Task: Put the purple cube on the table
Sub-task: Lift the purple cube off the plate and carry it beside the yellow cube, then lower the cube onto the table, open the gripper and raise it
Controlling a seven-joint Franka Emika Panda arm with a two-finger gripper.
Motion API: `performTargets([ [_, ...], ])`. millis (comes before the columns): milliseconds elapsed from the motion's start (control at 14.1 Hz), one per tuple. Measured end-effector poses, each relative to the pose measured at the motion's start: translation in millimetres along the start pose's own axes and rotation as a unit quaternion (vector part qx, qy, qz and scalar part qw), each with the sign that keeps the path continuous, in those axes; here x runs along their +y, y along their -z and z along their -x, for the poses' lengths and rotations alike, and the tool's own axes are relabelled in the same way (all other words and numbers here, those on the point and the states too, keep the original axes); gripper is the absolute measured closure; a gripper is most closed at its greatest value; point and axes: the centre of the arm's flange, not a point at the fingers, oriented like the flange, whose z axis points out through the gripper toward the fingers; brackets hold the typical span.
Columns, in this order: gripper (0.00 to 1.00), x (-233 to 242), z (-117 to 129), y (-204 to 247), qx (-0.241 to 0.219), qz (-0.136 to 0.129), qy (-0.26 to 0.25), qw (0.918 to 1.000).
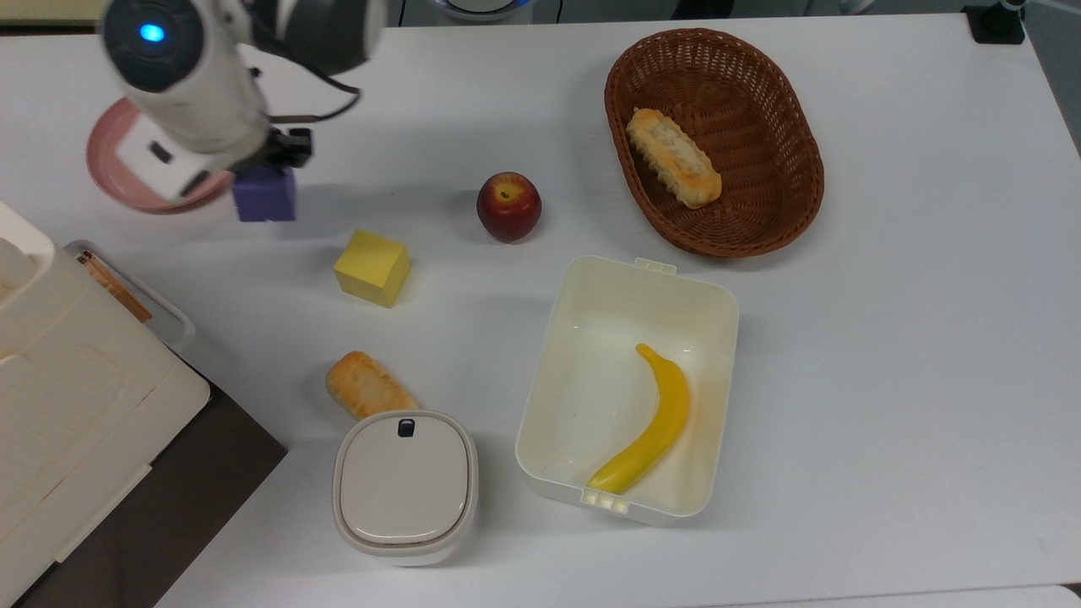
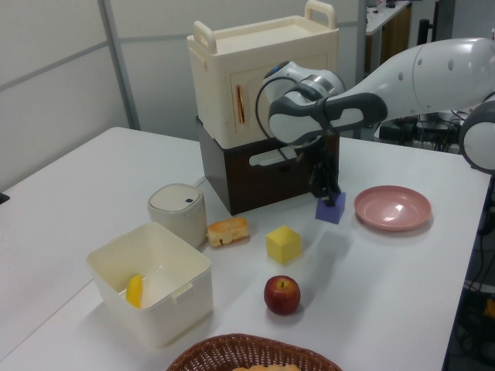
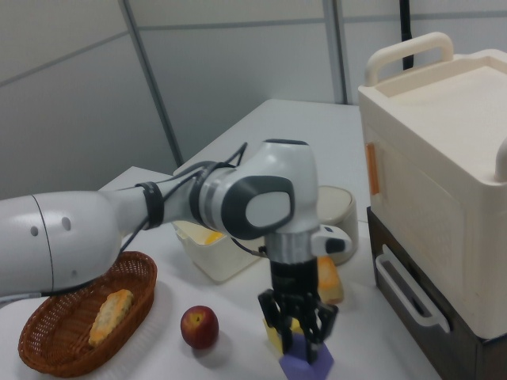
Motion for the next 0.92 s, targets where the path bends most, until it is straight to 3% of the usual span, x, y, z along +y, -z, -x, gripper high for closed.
performTargets([
  [71,0.50,-15.8,-5.3,3.7,0.004,-0.003,-0.001,1.0000],
  [284,0.05,-40.2,-12.9,16.5,0.014,0.001,-0.002,0.9999],
  [355,0.00,-43.4,-13.2,24.6,0.022,0.002,0.000,0.9998],
  [922,0.00,-51.5,34.2,116.8,0.103,0.015,-0.004,0.9945],
])
